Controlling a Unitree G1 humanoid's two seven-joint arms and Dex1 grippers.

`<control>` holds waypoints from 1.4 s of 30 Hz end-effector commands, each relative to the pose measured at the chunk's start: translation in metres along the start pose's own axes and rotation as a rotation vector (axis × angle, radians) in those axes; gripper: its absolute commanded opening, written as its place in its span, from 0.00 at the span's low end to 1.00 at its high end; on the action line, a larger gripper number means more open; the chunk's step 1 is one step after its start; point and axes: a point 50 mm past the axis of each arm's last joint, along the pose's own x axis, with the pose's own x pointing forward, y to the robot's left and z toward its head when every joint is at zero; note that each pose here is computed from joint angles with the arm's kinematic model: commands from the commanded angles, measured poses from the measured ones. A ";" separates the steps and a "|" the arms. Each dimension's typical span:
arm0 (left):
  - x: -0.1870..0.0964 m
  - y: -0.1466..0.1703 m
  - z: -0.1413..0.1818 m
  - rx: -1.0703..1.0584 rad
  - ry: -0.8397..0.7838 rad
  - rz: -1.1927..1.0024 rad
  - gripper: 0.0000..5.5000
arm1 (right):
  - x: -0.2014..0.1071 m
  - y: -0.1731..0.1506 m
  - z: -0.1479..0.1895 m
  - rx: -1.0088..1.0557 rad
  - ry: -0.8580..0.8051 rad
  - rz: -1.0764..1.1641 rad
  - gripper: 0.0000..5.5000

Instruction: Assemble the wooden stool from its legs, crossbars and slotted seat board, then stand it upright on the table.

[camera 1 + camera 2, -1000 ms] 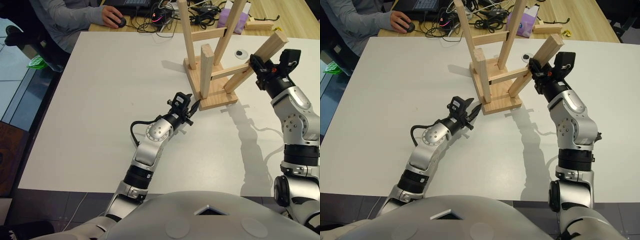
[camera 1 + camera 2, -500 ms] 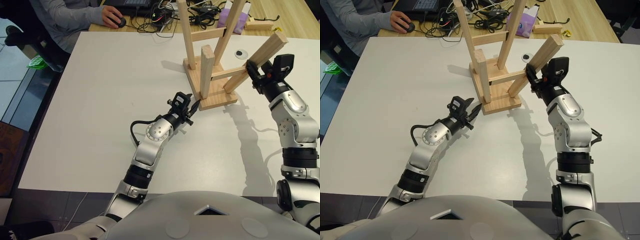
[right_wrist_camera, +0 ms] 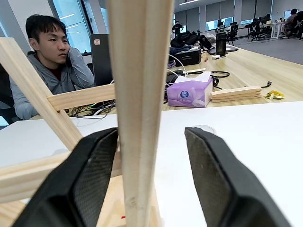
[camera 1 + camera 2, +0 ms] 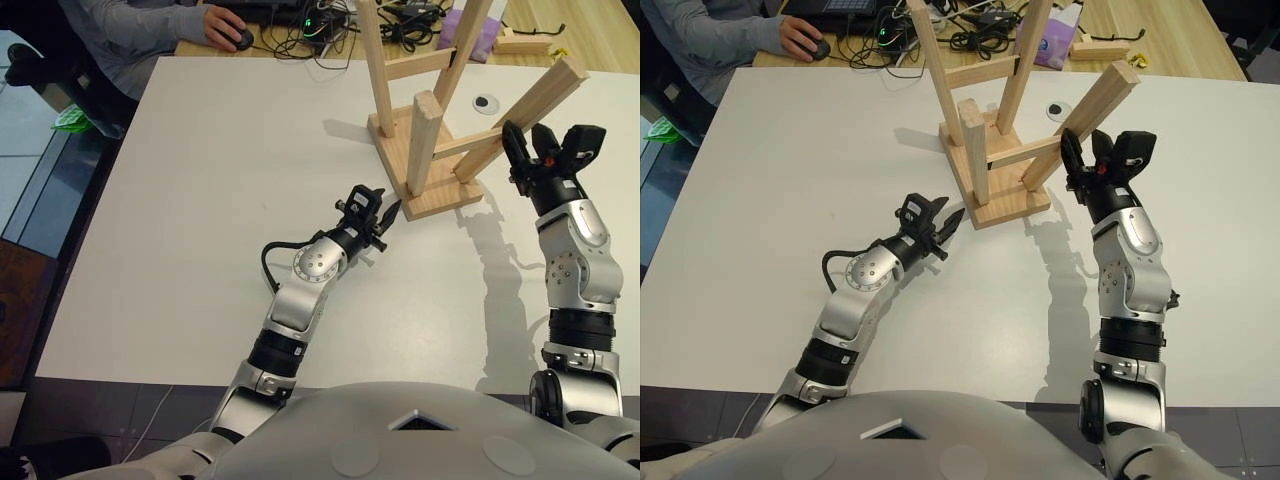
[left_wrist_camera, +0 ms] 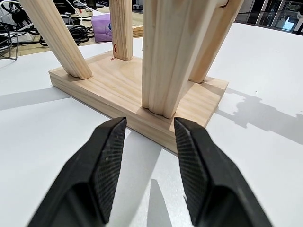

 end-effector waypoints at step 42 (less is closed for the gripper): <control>0.001 -0.008 -0.004 0.000 0.009 -0.012 0.33 | 0.012 0.073 0.082 -0.065 -0.204 0.323 0.01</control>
